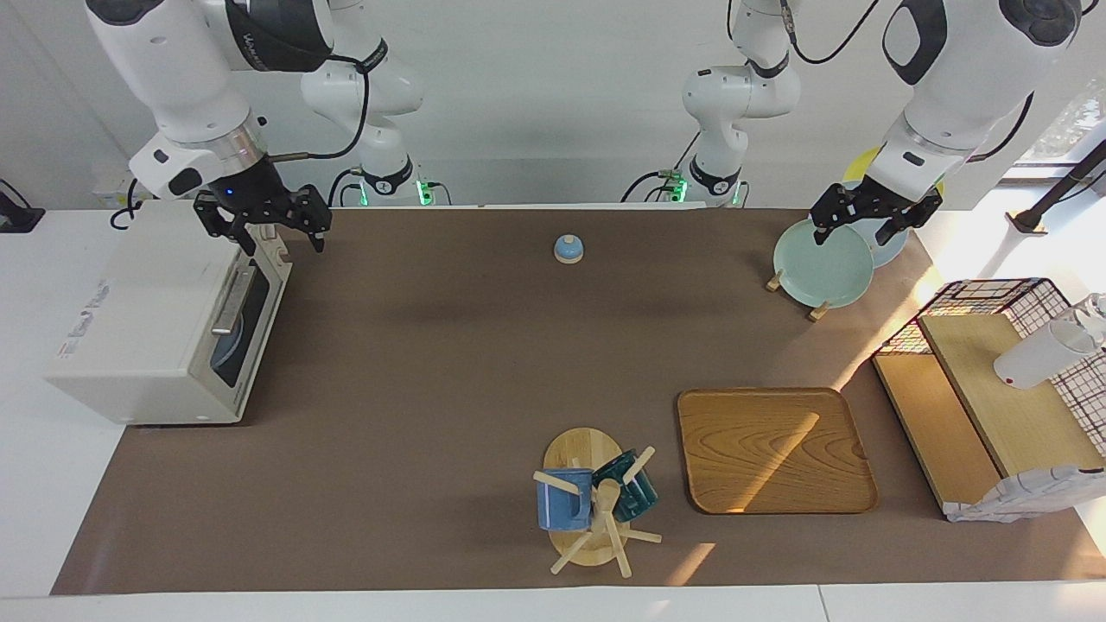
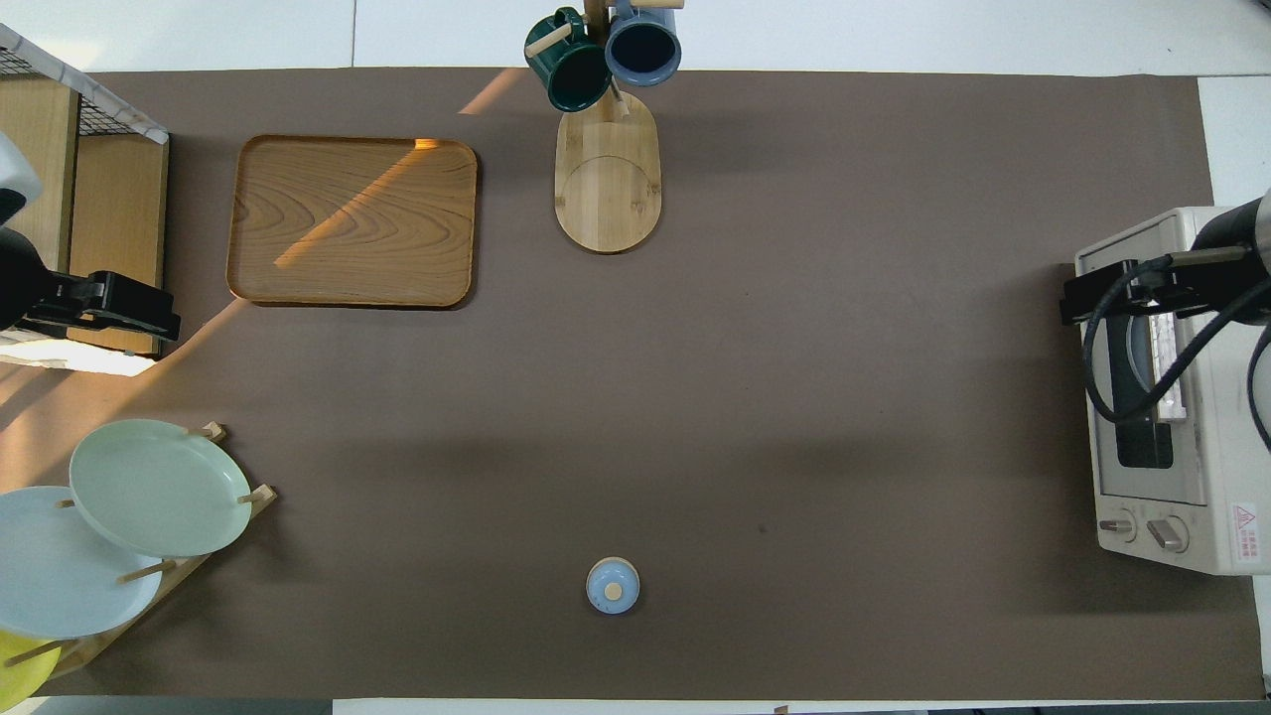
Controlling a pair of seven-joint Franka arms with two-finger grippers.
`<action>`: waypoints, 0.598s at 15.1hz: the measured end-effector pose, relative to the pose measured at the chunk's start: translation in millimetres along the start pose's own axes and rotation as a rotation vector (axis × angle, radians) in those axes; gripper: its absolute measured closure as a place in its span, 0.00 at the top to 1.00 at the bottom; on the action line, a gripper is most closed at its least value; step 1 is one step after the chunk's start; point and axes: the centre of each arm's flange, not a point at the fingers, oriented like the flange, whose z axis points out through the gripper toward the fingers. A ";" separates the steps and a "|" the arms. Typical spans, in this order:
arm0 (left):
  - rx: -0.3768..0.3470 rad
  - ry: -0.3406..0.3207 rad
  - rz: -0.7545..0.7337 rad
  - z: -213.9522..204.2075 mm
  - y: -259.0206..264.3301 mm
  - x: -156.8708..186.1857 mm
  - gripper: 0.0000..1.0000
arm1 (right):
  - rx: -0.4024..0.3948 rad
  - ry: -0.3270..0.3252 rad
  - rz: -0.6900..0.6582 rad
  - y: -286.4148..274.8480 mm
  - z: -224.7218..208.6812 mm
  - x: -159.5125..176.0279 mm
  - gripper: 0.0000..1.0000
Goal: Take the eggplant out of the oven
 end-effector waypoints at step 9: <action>0.000 0.000 0.000 0.0 0.0 0.0 1.00 | -0.158 -0.024 0.003 57.1 83.0 0.5 0.12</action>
